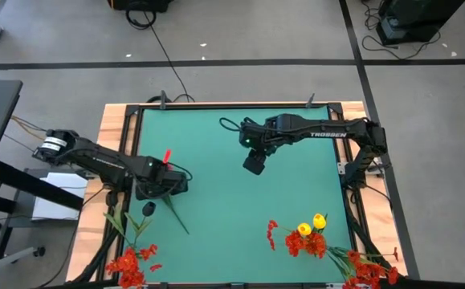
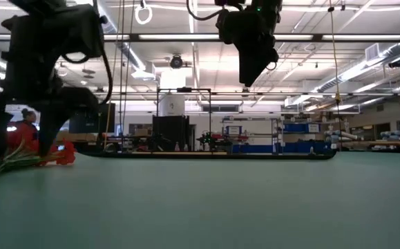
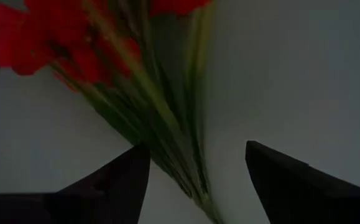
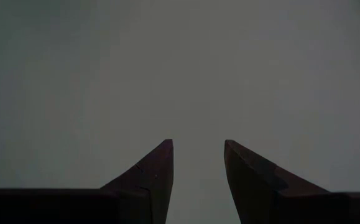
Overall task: Sort flowers into vase by color
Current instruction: Put the red flowers into the transparent flower vase
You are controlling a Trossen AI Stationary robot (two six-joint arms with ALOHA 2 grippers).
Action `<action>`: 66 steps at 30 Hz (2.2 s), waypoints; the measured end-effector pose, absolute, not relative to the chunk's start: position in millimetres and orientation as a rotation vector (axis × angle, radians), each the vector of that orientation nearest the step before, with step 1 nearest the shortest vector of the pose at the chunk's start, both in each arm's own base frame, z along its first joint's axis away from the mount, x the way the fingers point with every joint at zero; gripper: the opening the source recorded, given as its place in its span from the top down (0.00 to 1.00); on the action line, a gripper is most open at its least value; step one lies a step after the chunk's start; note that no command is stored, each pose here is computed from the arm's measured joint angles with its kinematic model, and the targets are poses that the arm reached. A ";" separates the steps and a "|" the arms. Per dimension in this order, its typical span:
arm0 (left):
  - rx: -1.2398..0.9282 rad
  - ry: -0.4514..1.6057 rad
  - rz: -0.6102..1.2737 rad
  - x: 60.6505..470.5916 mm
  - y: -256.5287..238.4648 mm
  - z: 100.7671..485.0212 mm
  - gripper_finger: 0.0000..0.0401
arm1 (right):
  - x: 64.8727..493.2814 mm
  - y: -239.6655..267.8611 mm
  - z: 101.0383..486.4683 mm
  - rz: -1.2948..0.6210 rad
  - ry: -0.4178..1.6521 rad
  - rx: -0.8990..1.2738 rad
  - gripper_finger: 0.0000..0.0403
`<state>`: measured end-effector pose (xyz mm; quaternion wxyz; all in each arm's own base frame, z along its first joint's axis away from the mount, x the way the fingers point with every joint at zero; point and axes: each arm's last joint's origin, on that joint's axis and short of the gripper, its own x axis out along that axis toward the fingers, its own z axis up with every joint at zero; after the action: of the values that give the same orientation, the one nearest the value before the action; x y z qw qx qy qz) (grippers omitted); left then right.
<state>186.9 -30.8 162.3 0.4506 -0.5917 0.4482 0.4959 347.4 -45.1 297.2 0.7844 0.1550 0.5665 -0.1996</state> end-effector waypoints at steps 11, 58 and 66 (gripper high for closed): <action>-1.456 1.118 1.259 178.4 -29.5 146.7 0.68 | 347.4 -43.1 297.0 -0.332 1.243 0.358 0.62; 0.062 0.331 0.037 -0.7 7.3 467.3 0.98 | 367.4 17.1 304.7 -0.677 0.890 0.950 0.62; 0.026 0.209 -0.258 -37.5 6.4 451.5 0.98 | 372.3 27.1 308.2 -0.724 0.770 1.071 0.62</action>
<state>-37.5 6.4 451.5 0.9861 0.0129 0.1041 -0.1286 372.3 27.1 308.2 0.7301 0.4863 0.3496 -0.3290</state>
